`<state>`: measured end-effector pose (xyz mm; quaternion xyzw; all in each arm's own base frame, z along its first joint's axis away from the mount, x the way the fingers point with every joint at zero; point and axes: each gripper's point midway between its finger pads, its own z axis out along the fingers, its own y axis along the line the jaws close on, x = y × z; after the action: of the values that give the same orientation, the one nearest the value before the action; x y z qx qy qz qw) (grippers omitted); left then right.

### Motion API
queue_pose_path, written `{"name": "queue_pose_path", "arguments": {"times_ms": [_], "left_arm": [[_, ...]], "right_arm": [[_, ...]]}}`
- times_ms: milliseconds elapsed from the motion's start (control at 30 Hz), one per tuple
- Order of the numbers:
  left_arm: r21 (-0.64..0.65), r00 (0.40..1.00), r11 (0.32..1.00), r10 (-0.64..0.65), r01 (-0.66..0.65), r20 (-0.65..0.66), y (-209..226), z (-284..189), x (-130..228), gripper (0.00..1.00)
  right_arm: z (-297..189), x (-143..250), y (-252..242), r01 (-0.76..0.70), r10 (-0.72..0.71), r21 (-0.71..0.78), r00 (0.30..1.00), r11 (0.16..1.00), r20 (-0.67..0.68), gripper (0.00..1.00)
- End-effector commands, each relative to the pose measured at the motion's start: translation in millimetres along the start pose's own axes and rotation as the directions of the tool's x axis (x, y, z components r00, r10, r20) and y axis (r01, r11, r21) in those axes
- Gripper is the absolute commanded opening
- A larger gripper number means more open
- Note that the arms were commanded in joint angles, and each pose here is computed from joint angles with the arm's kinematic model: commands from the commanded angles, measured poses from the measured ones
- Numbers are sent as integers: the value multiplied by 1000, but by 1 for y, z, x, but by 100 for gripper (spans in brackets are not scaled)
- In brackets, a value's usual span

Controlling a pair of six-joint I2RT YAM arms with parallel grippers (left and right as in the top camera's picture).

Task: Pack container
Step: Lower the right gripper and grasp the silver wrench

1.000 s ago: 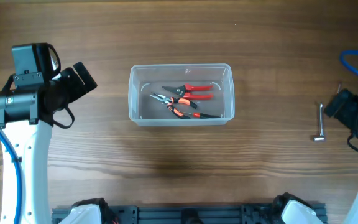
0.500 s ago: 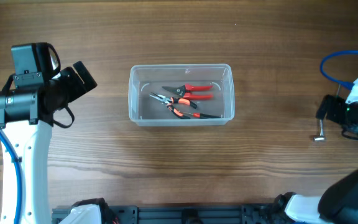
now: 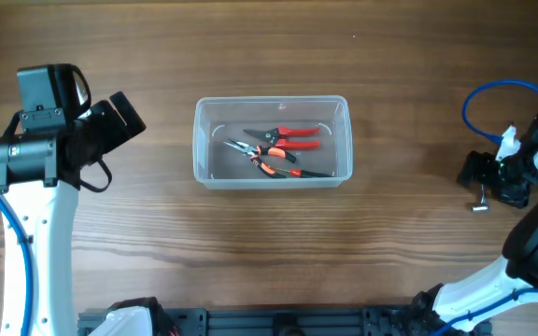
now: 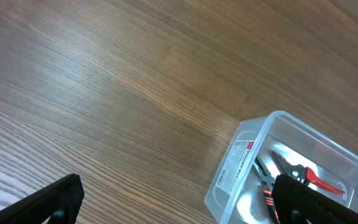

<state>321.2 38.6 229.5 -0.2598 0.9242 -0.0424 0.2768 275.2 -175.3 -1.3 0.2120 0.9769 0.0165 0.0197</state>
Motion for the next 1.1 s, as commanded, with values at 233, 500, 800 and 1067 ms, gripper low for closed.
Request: {"name": "queue_pose_path", "arguments": {"times_ms": [233,500,800,1067], "left_arm": [[13,1000,1000,20,-19,-7,-4,0,1,100],[13,1000,1000,20,-20,-7,-4,0,1,100],[13,1000,1000,20,-20,-8,-4,0,1,100],[11,1000,1000,20,-20,-11,-3,0,2,100]], "right_arm": [[14,-2,1,69,-69,-16,998,997,2,80],[20,6,2,71,-71,-20,997,997,-16,55],[20,7,5,67,-67,-39,998,997,-16,33],[20,7,5,67,-67,-40,998,997,-16,20]]}}
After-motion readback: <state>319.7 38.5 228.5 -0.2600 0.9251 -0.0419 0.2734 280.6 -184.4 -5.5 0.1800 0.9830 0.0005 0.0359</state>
